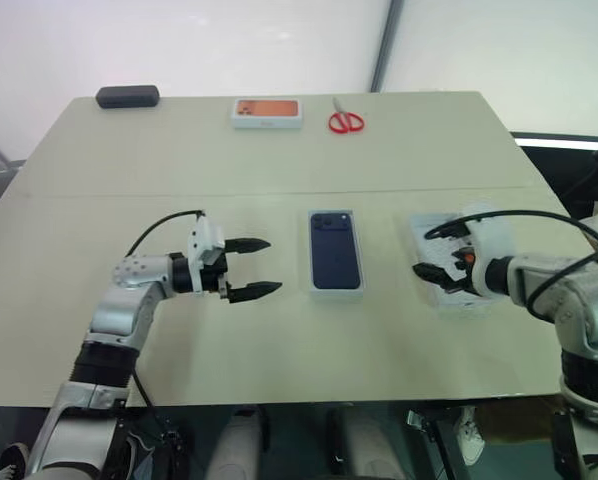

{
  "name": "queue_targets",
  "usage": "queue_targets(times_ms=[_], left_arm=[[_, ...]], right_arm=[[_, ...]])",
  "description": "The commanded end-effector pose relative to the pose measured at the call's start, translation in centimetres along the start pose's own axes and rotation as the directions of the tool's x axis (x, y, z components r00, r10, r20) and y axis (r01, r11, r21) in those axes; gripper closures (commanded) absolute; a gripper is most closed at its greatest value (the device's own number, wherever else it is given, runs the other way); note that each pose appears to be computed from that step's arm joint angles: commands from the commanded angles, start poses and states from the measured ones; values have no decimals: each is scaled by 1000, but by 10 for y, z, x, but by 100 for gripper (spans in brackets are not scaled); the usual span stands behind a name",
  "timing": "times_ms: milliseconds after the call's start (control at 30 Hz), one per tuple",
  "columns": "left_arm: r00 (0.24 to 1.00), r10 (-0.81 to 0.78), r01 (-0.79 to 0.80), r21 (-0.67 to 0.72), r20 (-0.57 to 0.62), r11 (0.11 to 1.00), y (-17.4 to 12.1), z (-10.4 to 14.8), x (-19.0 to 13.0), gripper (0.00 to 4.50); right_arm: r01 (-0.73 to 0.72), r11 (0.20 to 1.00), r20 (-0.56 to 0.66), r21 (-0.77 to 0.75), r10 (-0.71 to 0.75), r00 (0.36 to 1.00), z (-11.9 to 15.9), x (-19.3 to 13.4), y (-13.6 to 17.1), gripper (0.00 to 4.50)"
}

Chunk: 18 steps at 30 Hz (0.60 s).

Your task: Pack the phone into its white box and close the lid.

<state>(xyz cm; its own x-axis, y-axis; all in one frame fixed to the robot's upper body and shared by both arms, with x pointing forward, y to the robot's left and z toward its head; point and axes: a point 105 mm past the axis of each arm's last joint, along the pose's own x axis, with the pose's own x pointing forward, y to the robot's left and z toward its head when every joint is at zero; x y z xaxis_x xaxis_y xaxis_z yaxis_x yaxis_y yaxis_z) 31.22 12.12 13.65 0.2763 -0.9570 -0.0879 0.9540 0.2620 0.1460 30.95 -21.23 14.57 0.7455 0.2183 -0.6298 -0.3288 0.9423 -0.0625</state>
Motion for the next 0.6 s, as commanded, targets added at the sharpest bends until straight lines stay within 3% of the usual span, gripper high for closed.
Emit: queue_targets(times_ms=[33,600], left_arm=[[1000,4,-5,54,29,999,-1,12,-5,0],[999,15,-17,55,38,998,-7,9,1,0]], right_arm=[[-6,1000,35,-9,6,999,13,-4,6,3],[21,998,7,59,-21,1000,-6,7,10,3]])
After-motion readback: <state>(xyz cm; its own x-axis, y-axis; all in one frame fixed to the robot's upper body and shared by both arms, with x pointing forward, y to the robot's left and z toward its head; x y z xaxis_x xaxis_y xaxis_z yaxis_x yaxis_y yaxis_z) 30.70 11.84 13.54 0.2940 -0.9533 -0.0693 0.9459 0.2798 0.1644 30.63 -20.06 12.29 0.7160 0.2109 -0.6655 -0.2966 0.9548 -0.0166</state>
